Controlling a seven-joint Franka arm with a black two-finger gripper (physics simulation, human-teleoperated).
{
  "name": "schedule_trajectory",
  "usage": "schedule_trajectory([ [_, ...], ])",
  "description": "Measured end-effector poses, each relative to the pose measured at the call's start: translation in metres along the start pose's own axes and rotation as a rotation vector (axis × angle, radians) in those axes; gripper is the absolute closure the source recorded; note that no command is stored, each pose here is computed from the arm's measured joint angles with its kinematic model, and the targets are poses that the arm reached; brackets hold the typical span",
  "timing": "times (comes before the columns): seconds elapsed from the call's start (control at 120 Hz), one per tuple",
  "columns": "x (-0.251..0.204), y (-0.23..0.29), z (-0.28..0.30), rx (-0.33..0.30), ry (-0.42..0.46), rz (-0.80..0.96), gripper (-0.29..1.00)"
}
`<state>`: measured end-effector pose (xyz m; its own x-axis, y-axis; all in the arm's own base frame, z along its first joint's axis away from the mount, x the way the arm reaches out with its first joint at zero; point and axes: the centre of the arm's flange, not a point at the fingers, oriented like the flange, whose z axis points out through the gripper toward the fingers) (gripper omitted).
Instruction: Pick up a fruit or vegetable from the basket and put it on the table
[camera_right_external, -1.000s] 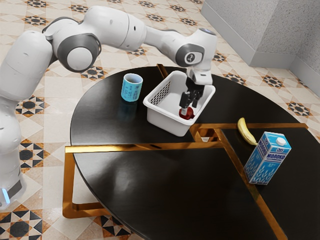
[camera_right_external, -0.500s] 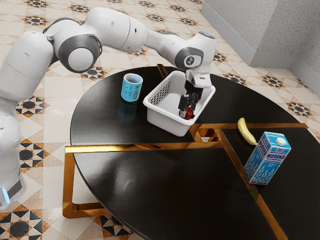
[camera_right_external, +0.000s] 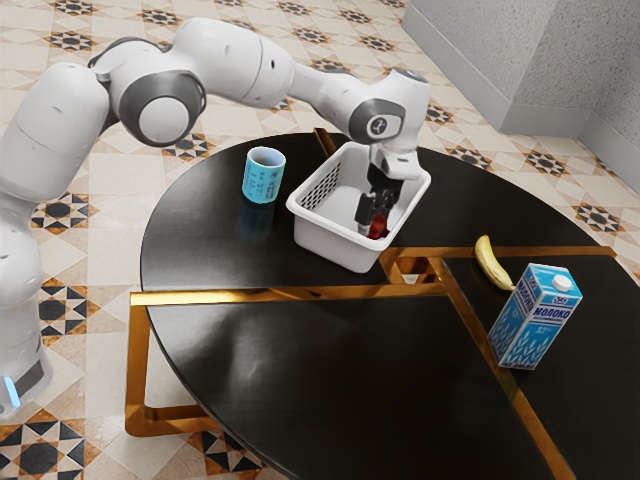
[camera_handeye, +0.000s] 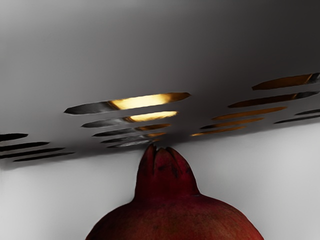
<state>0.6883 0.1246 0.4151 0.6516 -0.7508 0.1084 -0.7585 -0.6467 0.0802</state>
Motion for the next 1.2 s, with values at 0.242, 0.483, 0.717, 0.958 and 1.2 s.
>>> schedule_trajectory([
  [0.242, 0.002, -0.002, -0.003, 0.019, 0.013, -0.001, 0.1],
  [0.483, 0.004, -0.003, -0.004, 0.032, 0.021, -0.001, 0.37],
  [0.717, 0.008, -0.002, -0.014, 0.047, 0.035, 0.004, 0.38],
  [0.958, 0.023, 0.028, -0.15, 0.203, 0.108, 0.073, 0.38],
  [1.2, 0.094, 0.018, -0.204, 0.427, 0.232, 0.239, 0.39],
])
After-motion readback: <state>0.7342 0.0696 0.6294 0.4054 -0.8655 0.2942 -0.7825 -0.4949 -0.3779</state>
